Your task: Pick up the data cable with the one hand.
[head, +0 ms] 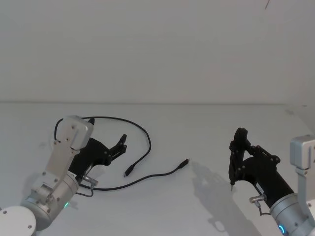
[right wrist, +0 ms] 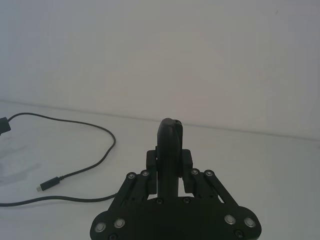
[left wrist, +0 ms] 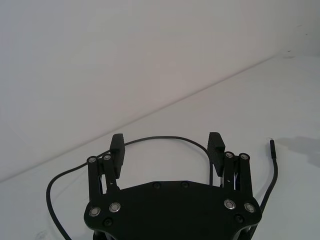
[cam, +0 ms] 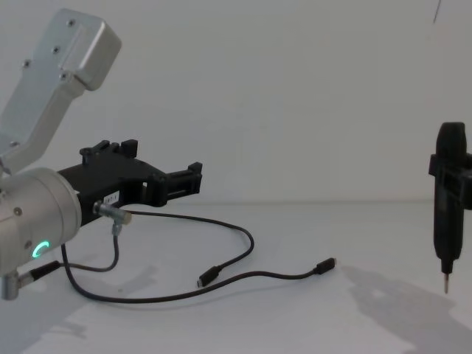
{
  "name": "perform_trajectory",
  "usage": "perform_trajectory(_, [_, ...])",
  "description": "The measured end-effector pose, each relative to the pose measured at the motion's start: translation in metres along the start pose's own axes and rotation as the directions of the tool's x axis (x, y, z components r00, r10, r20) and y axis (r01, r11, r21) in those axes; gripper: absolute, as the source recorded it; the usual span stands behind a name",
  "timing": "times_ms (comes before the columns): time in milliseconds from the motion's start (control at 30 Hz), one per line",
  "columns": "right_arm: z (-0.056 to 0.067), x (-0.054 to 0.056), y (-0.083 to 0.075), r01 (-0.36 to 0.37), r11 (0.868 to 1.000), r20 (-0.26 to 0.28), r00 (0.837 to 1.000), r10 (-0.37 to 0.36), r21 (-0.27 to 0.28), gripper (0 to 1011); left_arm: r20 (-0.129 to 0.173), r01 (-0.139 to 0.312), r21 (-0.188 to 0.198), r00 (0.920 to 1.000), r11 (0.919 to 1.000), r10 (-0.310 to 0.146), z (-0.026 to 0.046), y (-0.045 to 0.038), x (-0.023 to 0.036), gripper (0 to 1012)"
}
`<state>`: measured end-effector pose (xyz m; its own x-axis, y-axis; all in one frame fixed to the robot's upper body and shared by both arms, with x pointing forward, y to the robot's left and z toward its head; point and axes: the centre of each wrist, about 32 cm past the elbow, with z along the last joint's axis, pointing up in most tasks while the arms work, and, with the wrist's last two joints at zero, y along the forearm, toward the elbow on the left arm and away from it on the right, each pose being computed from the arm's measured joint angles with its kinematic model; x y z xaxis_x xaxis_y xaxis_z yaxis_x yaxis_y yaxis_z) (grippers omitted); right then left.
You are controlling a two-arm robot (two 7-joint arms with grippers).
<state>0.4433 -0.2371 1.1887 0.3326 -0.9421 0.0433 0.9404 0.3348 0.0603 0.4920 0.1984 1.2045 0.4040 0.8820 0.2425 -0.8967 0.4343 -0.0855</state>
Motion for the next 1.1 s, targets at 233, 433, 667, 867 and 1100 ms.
perform_trajectory(233, [0.000, 0.000, 0.000, 0.000, 1.000, 0.000, 1.000, 0.000, 0.000, 279, 0.012, 0.025, -0.003, 0.9996, 0.9997, -0.024, -0.0017, 0.0019, 0.0064, 1001])
perform_trajectory(433, [0.000, 0.000, 0.000, 0.000, 1.000, 0.000, 1.000, 0.000, 0.000, 279, 0.013, 0.081, 0.005, 0.9966, 0.9967, -0.081, -0.0040, 0.0044, 0.0175, 1001])
perform_trajectory(667, [0.000, 0.000, 0.000, 0.000, 1.000, 0.000, 1.000, 0.000, 0.000, 279, -0.003, 0.170, 0.018, 0.9855, 0.9854, -0.170, -0.0088, 0.0055, 0.0297, 1001])
perform_trajectory(867, [0.000, 0.000, 0.000, 0.000, 1.000, 0.000, 1.000, 0.000, 0.000, 279, -0.027, 0.257, 0.029, 0.9662, 0.9659, -0.256, -0.0149, 0.0031, 0.0373, 1001])
perform_trajectory(1100, [0.000, 0.000, 0.000, 0.000, 1.000, 0.000, 1.000, 0.000, 0.000, 279, -0.059, 0.364, 0.041, 0.9305, 0.9305, -0.361, -0.0235, -0.0047, 0.0436, 1001])
